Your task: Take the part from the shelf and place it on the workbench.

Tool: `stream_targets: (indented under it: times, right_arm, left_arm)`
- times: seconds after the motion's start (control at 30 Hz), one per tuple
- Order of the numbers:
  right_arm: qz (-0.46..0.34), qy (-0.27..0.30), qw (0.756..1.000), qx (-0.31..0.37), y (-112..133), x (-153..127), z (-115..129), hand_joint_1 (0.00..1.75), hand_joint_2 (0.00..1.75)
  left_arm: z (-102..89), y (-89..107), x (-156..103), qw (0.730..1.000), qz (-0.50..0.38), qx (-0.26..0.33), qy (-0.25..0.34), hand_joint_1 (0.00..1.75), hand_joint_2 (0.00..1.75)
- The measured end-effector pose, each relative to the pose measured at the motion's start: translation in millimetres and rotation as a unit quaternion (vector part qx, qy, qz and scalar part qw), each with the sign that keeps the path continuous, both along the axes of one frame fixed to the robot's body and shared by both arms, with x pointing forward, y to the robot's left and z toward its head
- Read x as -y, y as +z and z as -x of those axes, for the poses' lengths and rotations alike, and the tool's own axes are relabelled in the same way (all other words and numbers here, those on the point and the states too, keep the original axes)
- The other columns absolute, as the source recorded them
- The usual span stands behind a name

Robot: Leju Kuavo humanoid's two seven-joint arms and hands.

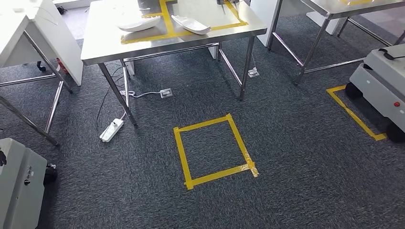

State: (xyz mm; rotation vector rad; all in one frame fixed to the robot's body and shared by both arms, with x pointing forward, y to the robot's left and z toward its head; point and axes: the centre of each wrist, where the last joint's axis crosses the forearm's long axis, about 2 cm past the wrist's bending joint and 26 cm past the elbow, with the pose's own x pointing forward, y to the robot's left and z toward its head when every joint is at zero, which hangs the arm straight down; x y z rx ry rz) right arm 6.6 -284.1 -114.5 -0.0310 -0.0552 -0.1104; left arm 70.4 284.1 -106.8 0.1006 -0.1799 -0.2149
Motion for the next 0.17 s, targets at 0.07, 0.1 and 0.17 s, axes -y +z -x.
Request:
stream_targets:
  times: [0.07,0.1,0.17]
  right_arm:
    - [0.004,0.001,1.0,0.005,0.0,3.3,1.5,0.0,1.75]
    - [0.005,0.002,1.0,0.007,0.0,4.5,2.0,0.0,1.75]
    - [0.007,0.004,1.0,0.01,0.0,6.5,2.8,0.0,1.16]
  left_arm:
    - [5.6,-0.8,-0.7,1.0,0.005,0.001,0.009,0.0,0.0]
    - [8.3,-1.1,-0.9,1.0,0.007,0.002,0.013,0.0,0.0]
    - [11.9,-1.6,-1.0,1.0,0.011,0.003,0.02,0.0,0.0]
